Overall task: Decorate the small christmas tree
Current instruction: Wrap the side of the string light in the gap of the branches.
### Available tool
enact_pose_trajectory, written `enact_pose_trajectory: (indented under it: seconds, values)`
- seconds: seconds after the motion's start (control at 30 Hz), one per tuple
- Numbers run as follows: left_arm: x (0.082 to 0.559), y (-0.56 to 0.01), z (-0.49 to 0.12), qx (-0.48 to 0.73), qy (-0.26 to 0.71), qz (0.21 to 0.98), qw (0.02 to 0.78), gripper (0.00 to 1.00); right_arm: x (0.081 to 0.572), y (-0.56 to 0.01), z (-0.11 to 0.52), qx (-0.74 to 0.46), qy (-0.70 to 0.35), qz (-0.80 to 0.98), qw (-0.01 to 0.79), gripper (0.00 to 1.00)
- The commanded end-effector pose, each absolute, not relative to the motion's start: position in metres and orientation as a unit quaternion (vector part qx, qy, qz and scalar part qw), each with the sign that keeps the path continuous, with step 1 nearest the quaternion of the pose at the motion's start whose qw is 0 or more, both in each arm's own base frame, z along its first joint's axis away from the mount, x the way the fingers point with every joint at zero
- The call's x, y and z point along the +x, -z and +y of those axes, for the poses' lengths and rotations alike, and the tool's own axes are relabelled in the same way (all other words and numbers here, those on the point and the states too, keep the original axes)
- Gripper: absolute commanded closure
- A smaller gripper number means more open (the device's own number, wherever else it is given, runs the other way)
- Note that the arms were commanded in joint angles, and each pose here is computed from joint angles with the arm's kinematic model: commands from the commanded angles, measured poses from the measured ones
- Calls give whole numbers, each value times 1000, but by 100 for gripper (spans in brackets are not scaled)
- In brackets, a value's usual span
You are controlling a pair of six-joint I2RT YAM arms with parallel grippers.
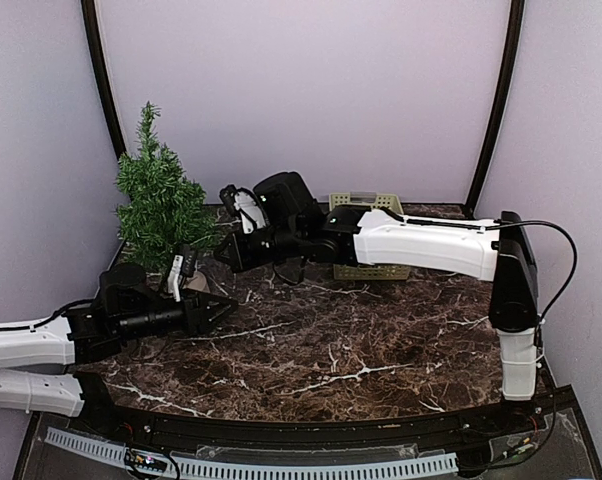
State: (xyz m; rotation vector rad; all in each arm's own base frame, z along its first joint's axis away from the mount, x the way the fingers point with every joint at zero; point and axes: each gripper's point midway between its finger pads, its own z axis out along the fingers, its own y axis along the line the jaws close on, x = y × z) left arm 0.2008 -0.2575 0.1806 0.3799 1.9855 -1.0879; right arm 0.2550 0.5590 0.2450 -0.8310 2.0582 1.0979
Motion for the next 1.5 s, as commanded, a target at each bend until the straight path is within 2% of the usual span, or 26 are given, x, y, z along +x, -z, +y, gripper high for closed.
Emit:
enact_pose_trajectory:
  seconds: [0.0, 0.1, 0.17, 0.23, 0.33, 0.37, 0.47, 0.5, 0.6, 0.7, 0.83, 0.97, 1.07, 1.37, 1.43, 1.47]
  values:
    - [206, -202, -272, 165, 441, 770, 431, 64, 259, -267, 560, -312, -430, 773, 347, 100]
    - [205, -202, -276, 166, 444, 771, 426, 75, 260, -264, 558, -311, -423, 776, 348, 100]
    - [204, -201, -277, 164, 445, 772, 422, 89, 263, -261, 556, -307, -418, 780, 351, 100]
    - [204, -203, -277, 159, 447, 774, 421, 97, 267, -261, 551, -301, -417, 782, 353, 100]
    - [202, -209, -275, 144, 454, 772, 420, 100, 272, -264, 541, -295, -425, 779, 354, 100]
    - [205, -211, -273, 134, 452, 773, 425, 100, 273, -267, 536, -295, -429, 776, 356, 89]
    - [208, -215, -265, 86, 463, 775, 421, 100, 272, -276, 516, -298, -431, 764, 377, 44]
    - [210, -219, -262, 71, 466, 773, 424, 100, 272, -280, 507, -297, -430, 760, 386, 33]
    - [211, -222, -258, 22, 489, 770, 409, 100, 268, -276, 482, -298, -430, 752, 400, 14]
    - [211, -226, -258, -11, 508, 767, 392, 100, 250, -262, 464, -318, -454, 736, 389, 8]
    - [213, -230, -259, -39, 519, 766, 377, 100, 208, -257, 457, -358, -505, 685, 384, 7]
    - [214, -236, -260, -50, 521, 768, 369, 100, 173, -247, 470, -389, -508, 667, 382, 7]
    - [215, -240, -260, -55, 521, 769, 367, 100, 155, -240, 491, -409, -512, 655, 377, 16]
    - [217, -237, -255, -80, 518, 770, 363, 100, 140, -230, 551, -445, -520, 625, 375, 33]
    - [217, -238, -255, -82, 518, 770, 364, 100, 143, -228, 558, -448, -518, 622, 379, 41]
    - [217, -238, -254, -83, 517, 770, 364, 100, 144, -227, 561, -450, -515, 622, 381, 50]
